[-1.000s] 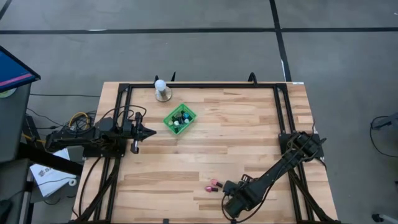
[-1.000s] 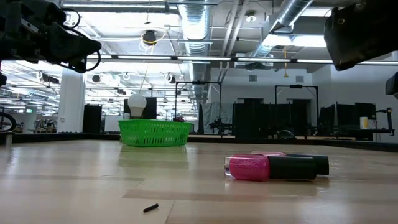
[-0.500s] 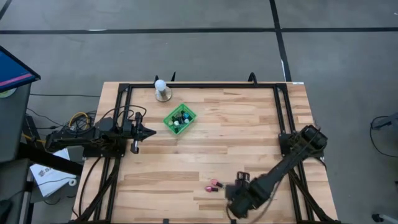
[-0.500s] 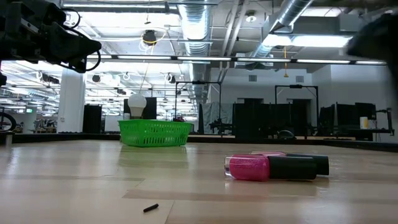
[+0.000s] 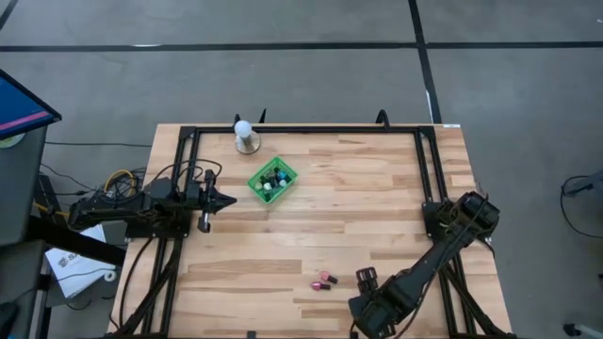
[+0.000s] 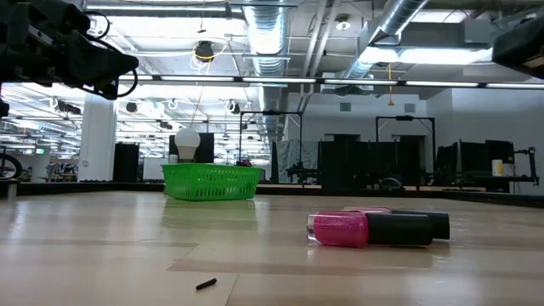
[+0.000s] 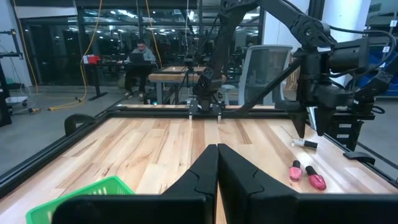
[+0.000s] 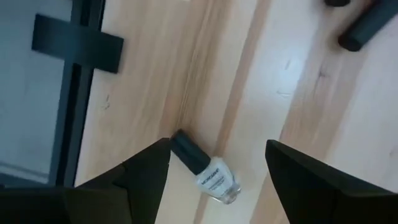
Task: Pick & Place Nail Polish
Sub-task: Put the white nail polish bottle into the green bin
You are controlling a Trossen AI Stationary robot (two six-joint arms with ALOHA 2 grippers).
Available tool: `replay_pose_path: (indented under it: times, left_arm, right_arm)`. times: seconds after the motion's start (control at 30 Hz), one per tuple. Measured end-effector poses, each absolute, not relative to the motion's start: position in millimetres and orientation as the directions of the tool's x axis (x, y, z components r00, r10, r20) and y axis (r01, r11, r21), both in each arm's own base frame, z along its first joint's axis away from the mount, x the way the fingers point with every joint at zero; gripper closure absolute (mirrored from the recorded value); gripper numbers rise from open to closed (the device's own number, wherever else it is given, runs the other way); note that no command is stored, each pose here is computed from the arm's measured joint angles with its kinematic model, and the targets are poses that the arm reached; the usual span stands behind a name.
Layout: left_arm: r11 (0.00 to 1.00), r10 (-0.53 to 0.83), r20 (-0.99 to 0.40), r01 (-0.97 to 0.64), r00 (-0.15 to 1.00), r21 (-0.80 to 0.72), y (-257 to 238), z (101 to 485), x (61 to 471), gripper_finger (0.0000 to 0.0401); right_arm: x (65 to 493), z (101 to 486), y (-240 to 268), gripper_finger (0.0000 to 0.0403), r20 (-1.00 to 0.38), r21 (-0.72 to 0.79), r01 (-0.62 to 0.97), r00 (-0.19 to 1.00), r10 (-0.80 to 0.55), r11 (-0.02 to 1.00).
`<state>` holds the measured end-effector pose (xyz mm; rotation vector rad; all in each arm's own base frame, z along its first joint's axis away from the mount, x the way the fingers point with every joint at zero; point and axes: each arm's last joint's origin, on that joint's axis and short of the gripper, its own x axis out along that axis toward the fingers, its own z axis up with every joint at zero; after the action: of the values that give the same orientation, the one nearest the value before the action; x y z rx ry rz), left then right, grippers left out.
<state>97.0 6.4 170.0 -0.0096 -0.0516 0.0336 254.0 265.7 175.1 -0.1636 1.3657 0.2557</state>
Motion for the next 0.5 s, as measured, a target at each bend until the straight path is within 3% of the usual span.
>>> replay_pose_path:
  times: [0.33, 0.5]
  left_arm:
    - [0.999, 0.034, 0.051, -0.033, 0.998, -0.010, 6.4, 170.0, 96.9, 0.0399]
    - [0.999, 0.034, 0.051, -0.033, 0.998, -0.010, 6.4, 170.0, 96.9, 0.0399]
  right_arm:
    - [254.9, 170.3, 271.1, 0.0147, -0.976, 0.026, -0.413, 0.184, 0.112, 0.911]
    - [256.0, 148.9, 274.7, 0.0147, -0.988, 0.066, -0.445, 0.094, 0.120, 0.893]
